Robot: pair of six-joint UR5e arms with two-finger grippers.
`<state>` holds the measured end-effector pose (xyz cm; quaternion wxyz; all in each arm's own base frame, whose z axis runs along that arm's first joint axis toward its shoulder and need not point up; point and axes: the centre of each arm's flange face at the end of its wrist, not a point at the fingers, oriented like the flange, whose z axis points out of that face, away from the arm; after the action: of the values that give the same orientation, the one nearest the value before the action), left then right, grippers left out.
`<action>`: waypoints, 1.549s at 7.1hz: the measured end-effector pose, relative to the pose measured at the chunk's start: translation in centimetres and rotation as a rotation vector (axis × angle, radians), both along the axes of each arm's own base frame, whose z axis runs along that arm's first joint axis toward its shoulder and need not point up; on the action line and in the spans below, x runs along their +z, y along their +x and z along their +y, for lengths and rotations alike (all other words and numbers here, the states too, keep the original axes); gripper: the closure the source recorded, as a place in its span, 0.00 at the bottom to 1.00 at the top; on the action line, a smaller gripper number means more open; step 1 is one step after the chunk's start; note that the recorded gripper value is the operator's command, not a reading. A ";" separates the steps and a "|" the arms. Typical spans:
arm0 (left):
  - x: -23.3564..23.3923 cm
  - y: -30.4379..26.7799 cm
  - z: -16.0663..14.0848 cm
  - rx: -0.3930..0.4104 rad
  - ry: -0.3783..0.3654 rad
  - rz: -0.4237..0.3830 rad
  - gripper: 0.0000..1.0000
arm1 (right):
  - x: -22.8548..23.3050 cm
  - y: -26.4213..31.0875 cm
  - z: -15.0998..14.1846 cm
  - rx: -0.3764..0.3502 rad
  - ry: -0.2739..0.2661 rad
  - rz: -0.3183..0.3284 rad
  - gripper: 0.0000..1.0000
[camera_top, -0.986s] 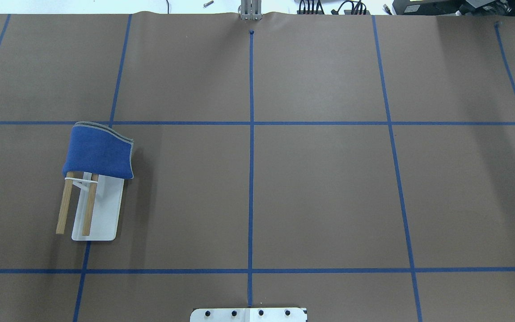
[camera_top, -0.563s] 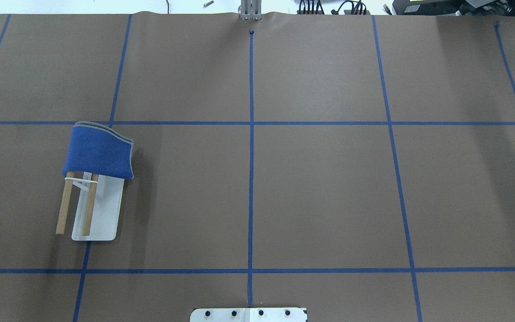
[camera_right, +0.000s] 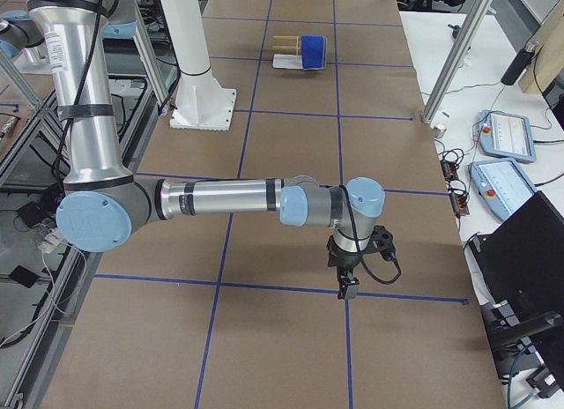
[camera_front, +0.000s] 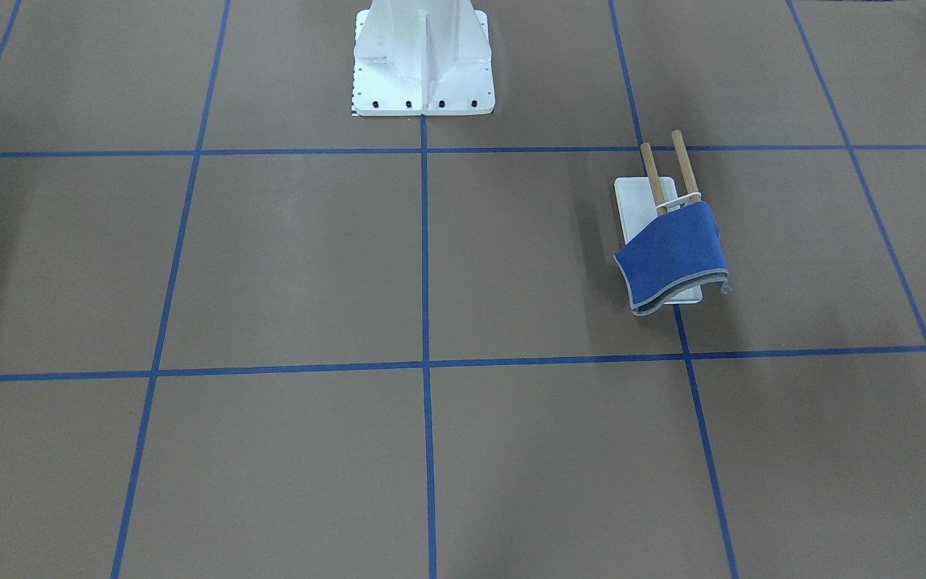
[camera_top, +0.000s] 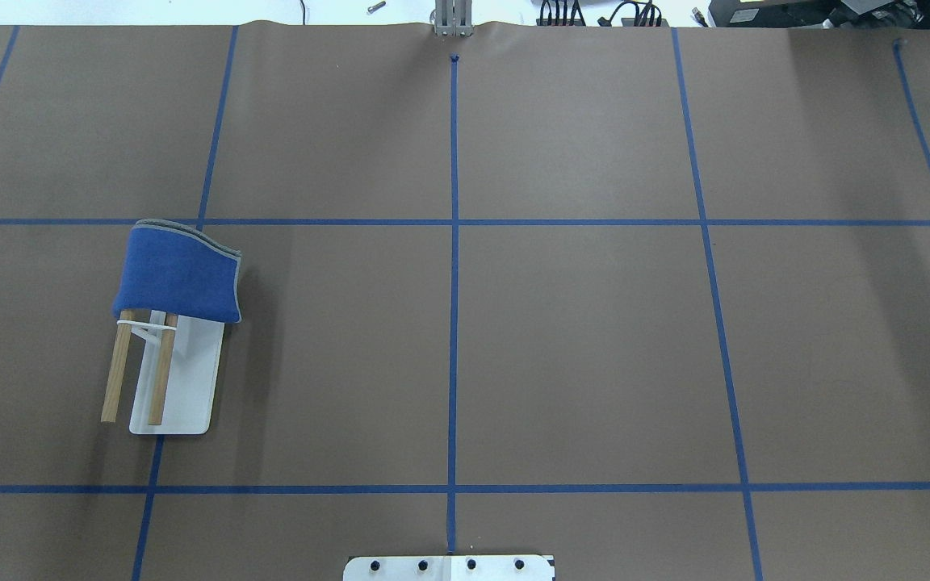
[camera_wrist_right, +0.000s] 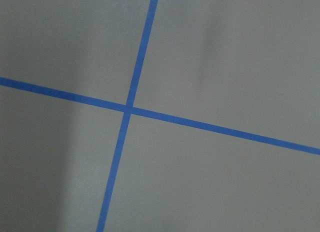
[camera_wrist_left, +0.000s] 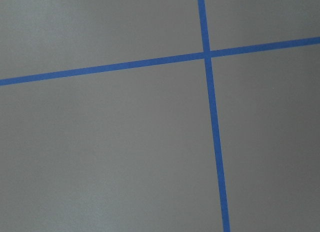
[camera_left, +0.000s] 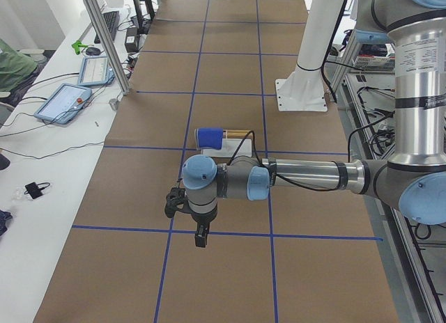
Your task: Hang towel on rack
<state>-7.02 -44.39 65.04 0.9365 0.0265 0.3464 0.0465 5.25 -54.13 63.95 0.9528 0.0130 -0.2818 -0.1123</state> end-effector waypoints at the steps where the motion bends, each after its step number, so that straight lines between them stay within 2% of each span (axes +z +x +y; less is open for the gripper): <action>1: 0.1 0.0 0.1 -0.001 -0.002 0.000 0.01 | 0.1 0.0 0.2 -0.002 -0.001 -0.001 0.00; 11: -0.2 0.0 -0.1 -0.002 0.004 0.000 0.01 | -0.4 -0.9 0.3 -0.022 0.013 -0.003 0.00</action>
<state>-7.00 -44.50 64.83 0.9365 0.0286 0.3465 0.0464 4.32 -53.79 63.53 0.9510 0.0163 -0.2824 -0.1245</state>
